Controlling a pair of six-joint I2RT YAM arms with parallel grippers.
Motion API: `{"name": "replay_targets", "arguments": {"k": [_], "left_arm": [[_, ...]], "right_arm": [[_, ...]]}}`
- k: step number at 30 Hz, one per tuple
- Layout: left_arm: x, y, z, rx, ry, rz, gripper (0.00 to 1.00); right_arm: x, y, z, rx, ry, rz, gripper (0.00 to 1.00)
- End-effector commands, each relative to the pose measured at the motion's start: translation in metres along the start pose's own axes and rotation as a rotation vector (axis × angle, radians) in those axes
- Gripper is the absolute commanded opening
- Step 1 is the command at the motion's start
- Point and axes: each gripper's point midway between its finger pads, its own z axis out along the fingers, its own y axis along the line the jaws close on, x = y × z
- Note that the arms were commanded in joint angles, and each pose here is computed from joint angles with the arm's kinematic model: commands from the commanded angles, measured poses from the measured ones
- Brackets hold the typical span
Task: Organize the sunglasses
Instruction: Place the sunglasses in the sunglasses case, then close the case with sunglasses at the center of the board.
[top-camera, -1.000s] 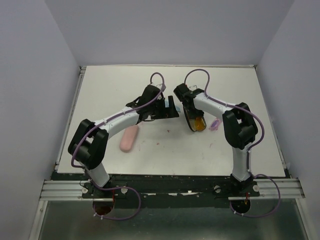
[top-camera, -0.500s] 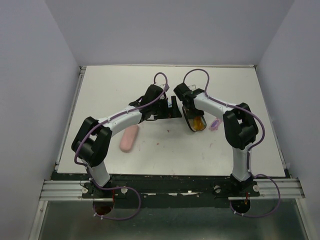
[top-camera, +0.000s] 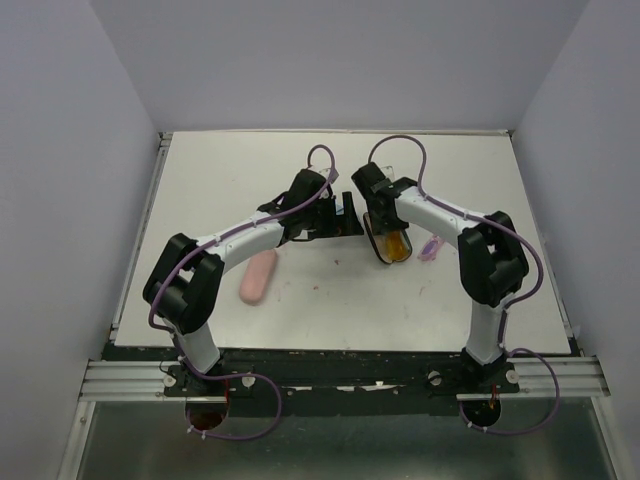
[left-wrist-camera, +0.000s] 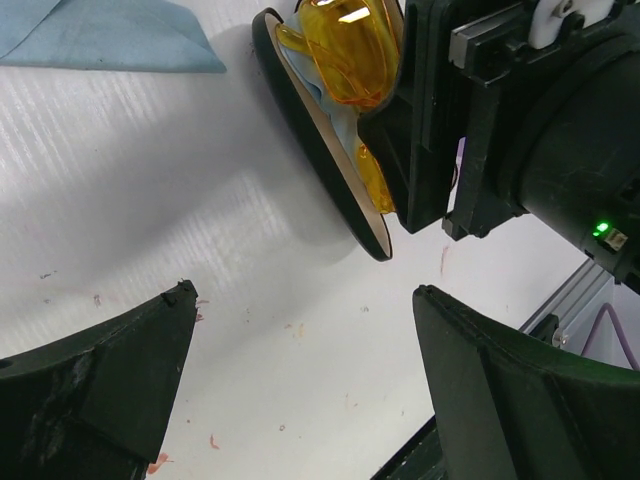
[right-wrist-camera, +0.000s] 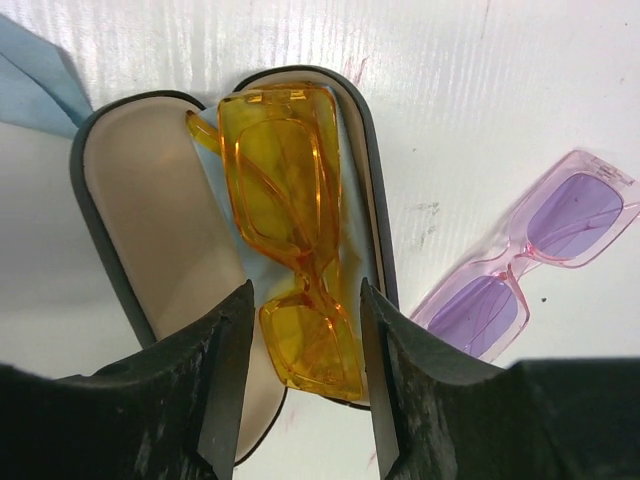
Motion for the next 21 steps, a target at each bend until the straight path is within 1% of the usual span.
{"name": "replay_targets", "arguments": {"k": [1, 4, 9, 12, 14, 20, 21], "left_arm": [[0.002, -0.006, 0.003, 0.03, 0.012, -0.005, 0.98], [0.004, -0.005, 0.005, 0.029, 0.016, -0.011, 0.97], [0.011, -0.004, 0.011, 0.019, 0.043, -0.017, 0.92], [0.014, -0.003, 0.015, 0.012, 0.051, -0.018, 0.91], [0.014, -0.005, 0.017, 0.012, 0.055, -0.017, 0.91], [0.016, -0.01, 0.025, 0.009, 0.072, -0.002, 0.91], [0.016, -0.01, 0.026, 0.007, 0.075, 0.001, 0.91]], "right_arm": [[-0.009, 0.006, -0.014, -0.061, -0.05, 0.013, 0.55], [-0.014, 0.002, -0.021, -0.064, -0.083, 0.05, 0.57], [-0.018, -0.016, -0.021, -0.106, -0.106, 0.152, 0.55], [-0.018, -0.025, -0.02, -0.192, -0.123, 0.209, 0.5], [-0.014, -0.024, -0.017, -0.265, -0.112, 0.23, 0.45], [-0.006, -0.025, -0.006, -0.318, -0.101, 0.234, 0.43], [-0.005, -0.027, -0.004, -0.317, -0.1, 0.241, 0.42]]}}
